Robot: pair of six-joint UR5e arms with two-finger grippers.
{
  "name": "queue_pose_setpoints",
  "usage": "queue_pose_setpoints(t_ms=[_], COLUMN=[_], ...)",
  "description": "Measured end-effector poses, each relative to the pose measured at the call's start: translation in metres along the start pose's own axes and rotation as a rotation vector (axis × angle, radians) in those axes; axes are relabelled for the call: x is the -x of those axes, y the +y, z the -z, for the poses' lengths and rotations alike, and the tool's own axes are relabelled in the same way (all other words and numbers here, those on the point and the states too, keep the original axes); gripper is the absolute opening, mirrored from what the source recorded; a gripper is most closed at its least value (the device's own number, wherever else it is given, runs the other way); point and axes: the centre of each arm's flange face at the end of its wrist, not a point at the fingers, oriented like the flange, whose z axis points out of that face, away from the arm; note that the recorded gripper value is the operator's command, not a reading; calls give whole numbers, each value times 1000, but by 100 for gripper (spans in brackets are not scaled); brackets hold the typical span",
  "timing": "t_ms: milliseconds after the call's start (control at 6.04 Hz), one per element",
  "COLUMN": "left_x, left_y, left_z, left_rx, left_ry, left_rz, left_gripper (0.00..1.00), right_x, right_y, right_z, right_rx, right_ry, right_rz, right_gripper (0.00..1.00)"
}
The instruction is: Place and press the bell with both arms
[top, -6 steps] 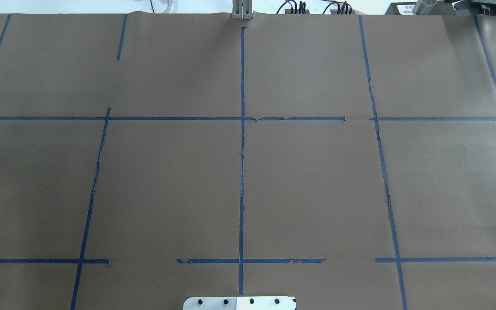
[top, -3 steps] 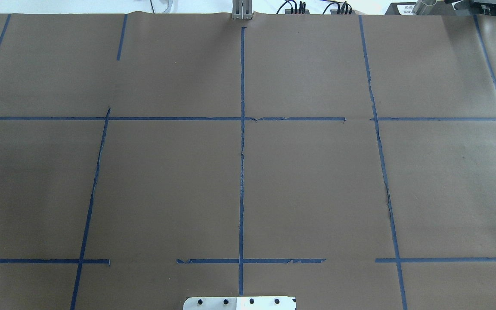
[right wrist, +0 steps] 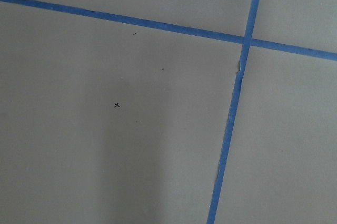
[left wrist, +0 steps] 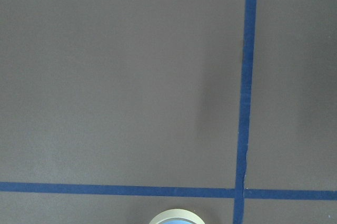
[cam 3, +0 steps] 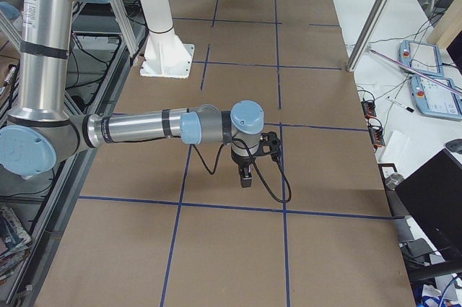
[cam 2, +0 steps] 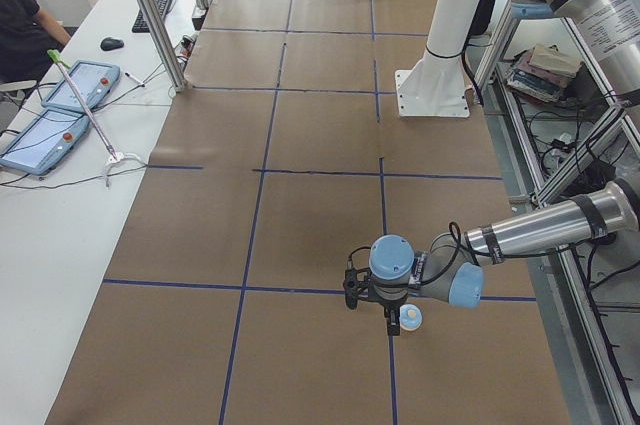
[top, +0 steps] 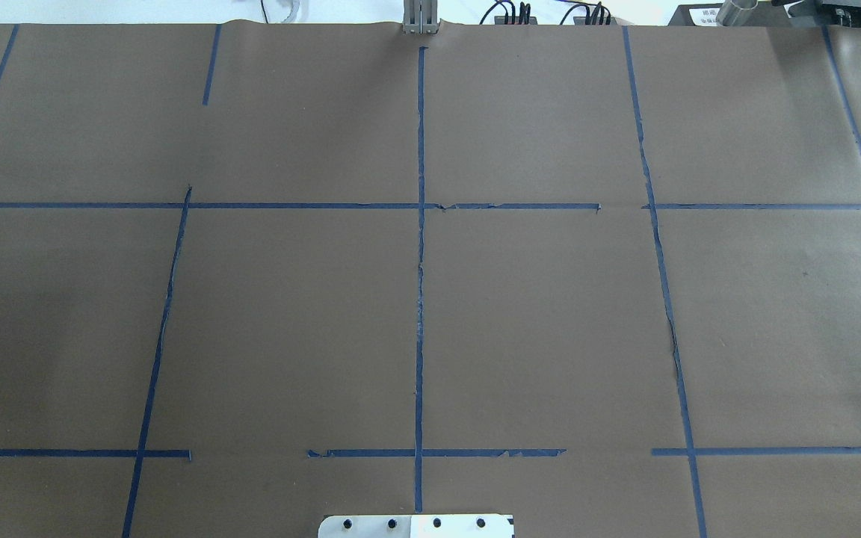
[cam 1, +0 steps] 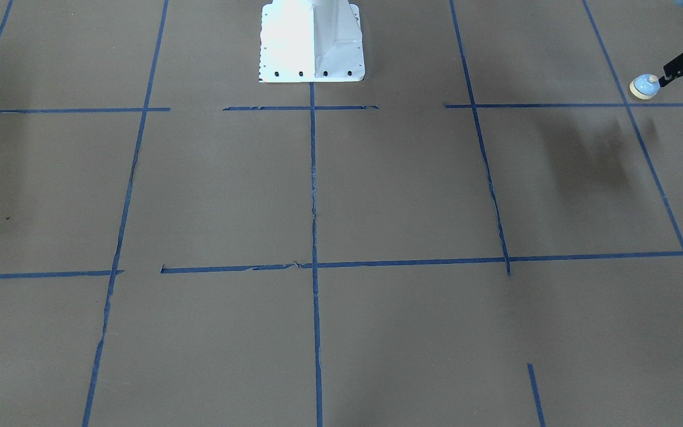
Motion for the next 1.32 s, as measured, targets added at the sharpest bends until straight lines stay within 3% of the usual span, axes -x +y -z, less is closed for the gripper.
queue_pose_setpoints(t_ms=[827, 1324], left_x=[-6, -9], left_y=[10, 3], left_z=[-41, -63], left_rx=[132, 181], left_ry=[-30, -38], left_rz=[-69, -108], left_gripper=[100, 100], right_x=[2, 3], right_y=[0, 0], right_z=[0, 1], right_rx=[0, -1], right_ry=[0, -1], right_rz=[9, 10], right_gripper=[100, 100])
